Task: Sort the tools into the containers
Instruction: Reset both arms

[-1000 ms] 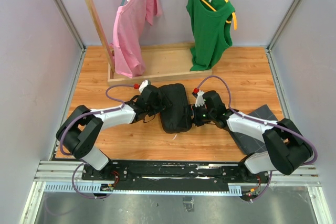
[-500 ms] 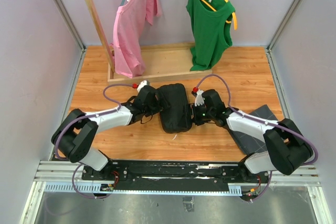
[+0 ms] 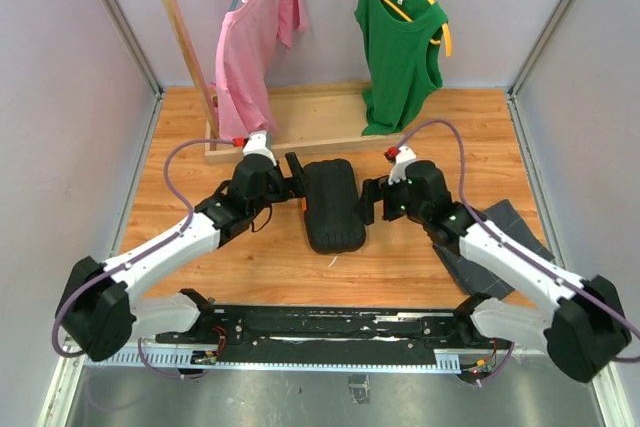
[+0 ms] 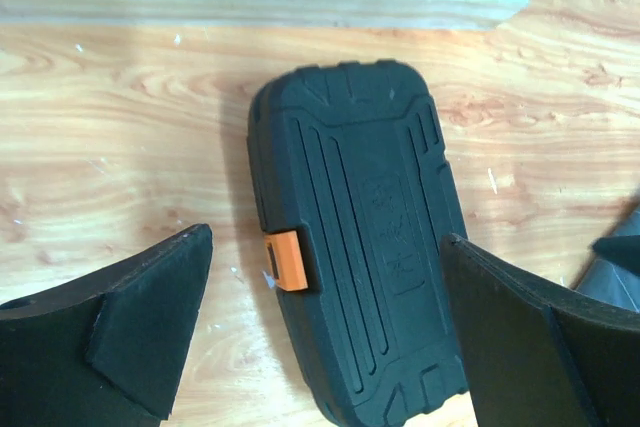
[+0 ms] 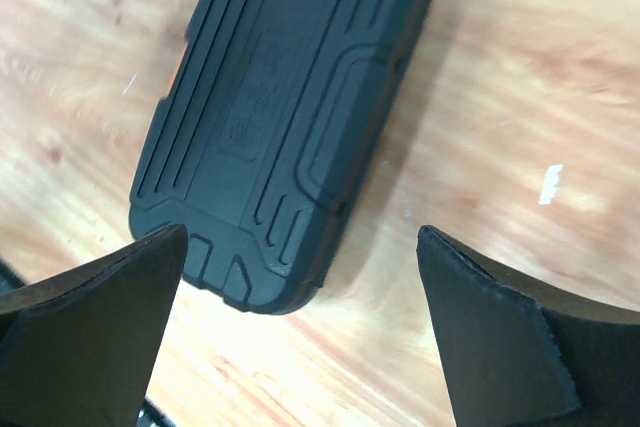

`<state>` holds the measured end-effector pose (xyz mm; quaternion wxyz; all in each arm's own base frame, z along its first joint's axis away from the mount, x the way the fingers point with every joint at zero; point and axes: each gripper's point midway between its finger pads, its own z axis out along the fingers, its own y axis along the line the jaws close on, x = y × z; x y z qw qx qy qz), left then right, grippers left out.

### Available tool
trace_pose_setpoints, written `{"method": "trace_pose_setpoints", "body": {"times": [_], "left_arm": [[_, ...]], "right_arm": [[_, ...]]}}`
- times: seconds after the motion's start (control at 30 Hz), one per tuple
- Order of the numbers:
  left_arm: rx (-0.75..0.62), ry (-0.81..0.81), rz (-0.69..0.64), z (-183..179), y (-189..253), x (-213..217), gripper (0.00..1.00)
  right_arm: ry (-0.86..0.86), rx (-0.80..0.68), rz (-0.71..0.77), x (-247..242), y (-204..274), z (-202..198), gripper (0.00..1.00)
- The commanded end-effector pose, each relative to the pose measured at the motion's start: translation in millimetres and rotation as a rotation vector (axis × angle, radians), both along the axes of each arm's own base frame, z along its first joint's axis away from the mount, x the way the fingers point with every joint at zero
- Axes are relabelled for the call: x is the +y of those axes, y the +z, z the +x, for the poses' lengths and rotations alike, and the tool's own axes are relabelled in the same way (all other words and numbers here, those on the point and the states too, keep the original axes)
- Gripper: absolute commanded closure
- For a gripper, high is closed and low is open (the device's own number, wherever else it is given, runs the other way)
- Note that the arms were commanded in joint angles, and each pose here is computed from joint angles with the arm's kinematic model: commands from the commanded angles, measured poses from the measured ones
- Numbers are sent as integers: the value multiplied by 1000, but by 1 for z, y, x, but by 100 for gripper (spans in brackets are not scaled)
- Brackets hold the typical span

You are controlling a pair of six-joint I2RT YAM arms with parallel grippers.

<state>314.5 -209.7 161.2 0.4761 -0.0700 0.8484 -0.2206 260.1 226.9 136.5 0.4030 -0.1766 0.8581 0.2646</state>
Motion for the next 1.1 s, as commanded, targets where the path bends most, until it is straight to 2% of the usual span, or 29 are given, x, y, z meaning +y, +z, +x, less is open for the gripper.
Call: {"method": "trace_pose_setpoints", "body": {"times": [0.0, 0.3, 0.4, 0.6, 0.83, 1.07], "left_arm": [[-148, 45, 88, 4, 44, 27, 1], [-269, 262, 87, -21, 71, 91, 1], [-279, 331, 61, -32, 67, 109, 1], [-251, 476, 39, -54, 46, 144, 1], [-238, 514, 7, -67, 27, 156, 1], [-231, 518, 11, -66, 22, 156, 1]], "right_arm": [[-183, -196, -92, -45, 34, 14, 1], [-421, -413, -155, -120, 72, -3, 1], [-446, -444, -165, -134, 70, -13, 1], [-630, -447, -142, -173, 56, -29, 1], [-704, -476, -34, -185, 47, -41, 1], [-715, -471, -38, -188, 43, -42, 1]]}}
